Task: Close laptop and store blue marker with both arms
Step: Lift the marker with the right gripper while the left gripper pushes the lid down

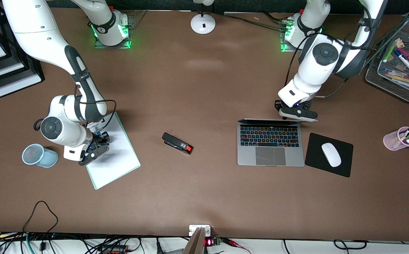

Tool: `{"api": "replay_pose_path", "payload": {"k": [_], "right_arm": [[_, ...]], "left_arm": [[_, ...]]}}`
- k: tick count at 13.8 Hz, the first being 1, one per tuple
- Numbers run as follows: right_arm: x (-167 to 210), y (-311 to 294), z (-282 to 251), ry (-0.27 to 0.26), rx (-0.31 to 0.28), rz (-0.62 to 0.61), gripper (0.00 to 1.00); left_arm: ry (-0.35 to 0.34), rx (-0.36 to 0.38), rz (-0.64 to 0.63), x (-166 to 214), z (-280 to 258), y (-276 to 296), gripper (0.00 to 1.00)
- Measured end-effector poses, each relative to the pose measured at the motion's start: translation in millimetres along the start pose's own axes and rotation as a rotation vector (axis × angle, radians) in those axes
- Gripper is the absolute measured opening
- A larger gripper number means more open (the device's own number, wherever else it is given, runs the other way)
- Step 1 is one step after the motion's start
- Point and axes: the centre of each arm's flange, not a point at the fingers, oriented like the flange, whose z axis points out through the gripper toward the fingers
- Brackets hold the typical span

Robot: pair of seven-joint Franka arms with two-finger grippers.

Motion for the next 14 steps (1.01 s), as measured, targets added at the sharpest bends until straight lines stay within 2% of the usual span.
{"api": "replay_pose_path", "payload": {"k": [1, 2, 3, 4, 9, 11, 14], "right_arm": [[0, 0, 0, 0.002, -0.001, 0.0, 0.36], [0, 0, 1, 0.003, -0.002, 0.0, 0.24], [0, 0, 1, 0.003, -0.002, 0.0, 0.24], [1, 0, 0, 0.004, -0.003, 0.0, 0.19], [9, 8, -18, 0.037, -0.024, -0.022, 0.18], [15, 15, -40, 0.052, -0.033, -0.03, 0.18], [19, 22, -88, 0.036, -0.018, -0.039, 0.18]], "left_arm": [[0.007, -0.007, -0.004, 3, 3, -2, 0.01], [0.011, -0.015, -0.01, 7, 6, -3, 0.01], [0.013, -0.022, -0.015, 13, 8, -5, 0.01], [0.015, -0.025, -0.013, 19, 11, -6, 0.01], [0.024, -0.022, 0.023, 47, 29, -11, 0.01], [0.028, -0.017, 0.047, 57, 39, -13, 0.01], [0.033, -0.01, 0.073, 71, 58, -18, 0.01]]}}
